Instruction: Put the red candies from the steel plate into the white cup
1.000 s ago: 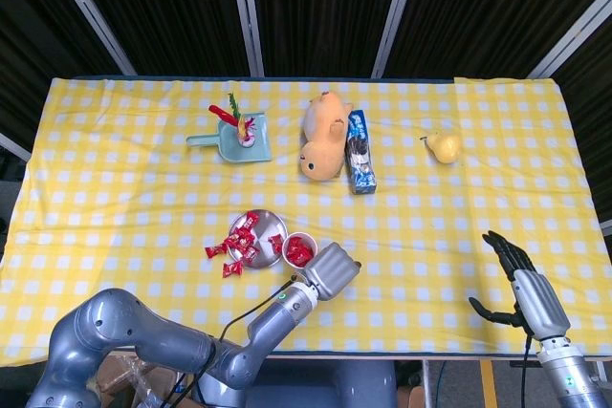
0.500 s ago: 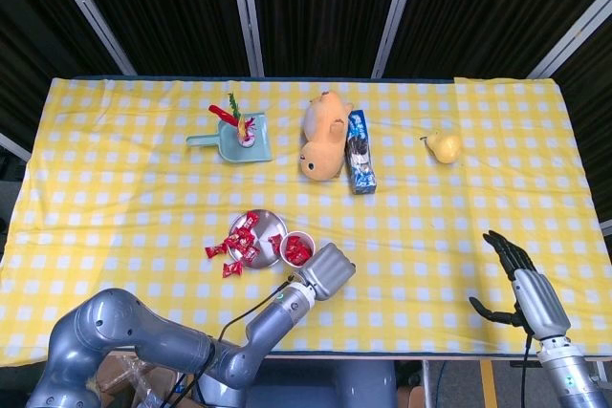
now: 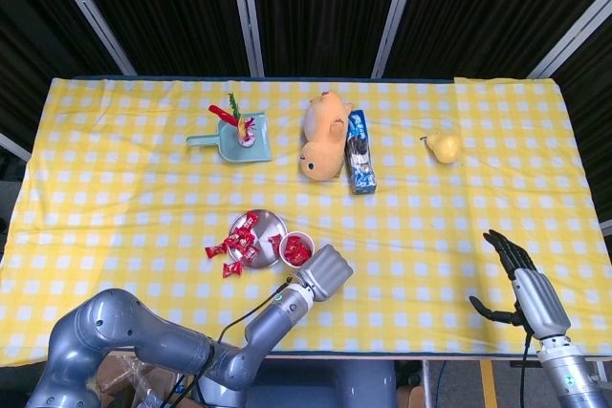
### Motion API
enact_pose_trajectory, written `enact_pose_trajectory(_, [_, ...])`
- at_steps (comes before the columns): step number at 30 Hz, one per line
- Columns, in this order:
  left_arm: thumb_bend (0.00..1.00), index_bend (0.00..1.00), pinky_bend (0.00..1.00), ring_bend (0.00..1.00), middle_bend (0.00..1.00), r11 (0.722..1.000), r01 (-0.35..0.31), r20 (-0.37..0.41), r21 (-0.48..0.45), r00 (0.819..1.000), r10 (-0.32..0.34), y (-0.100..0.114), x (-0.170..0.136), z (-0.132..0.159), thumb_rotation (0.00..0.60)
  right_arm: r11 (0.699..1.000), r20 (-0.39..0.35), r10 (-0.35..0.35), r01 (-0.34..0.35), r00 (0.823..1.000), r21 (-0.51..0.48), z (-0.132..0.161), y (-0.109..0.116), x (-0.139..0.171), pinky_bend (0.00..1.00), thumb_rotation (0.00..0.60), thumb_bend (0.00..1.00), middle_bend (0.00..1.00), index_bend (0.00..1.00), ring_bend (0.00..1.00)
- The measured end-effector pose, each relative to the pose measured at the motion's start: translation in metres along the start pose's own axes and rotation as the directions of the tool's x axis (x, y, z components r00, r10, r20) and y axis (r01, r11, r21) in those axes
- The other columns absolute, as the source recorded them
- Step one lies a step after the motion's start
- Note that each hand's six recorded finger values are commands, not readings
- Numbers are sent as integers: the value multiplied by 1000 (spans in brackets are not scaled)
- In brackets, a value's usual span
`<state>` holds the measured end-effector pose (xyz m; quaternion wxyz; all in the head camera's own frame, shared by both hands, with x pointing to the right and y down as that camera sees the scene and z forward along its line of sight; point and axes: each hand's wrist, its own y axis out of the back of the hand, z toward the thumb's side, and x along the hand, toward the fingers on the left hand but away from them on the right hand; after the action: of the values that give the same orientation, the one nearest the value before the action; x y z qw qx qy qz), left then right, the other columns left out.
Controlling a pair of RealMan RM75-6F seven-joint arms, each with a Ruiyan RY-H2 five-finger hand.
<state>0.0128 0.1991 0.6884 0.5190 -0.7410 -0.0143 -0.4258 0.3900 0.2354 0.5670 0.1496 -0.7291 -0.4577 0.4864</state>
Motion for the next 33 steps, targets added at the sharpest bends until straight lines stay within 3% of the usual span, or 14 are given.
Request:
enact_pose_trajectory(11, [362,565,996,970,908,998,-48,9,-30,999,48,15,-3,3,600,1000,-2,1,-1,1000,1,0,0,0,0,600,327,0,0,0])
enact_pose_trajectory(17, [362,554,996,969,908,989,-127,16,-72,992,129,44,-8,4,600,1000,-2,0,0,1000,2,0,0,0,0,600,326,0,0,0])
enact_pose_trajectory(25, [362,536,996,970,907,970,-217,-45,-107,976,213,77,-19,-27,600,1000,-4,0,0,1000,5,0,0,1,0,600,327,0,0,0])
enact_pose_trajectory(29, [360,529,996,969,906,967,-224,-82,-120,973,215,79,-29,-48,600,1000,-4,3,-3,1000,9,1,0,0,0,600,327,0,0,0])
enact_pose_trajectory(33, [359,530,995,970,906,974,-189,-112,-127,978,175,64,-41,-67,600,1000,-5,5,-5,1000,14,1,-2,1,0,600,327,0,0,0])
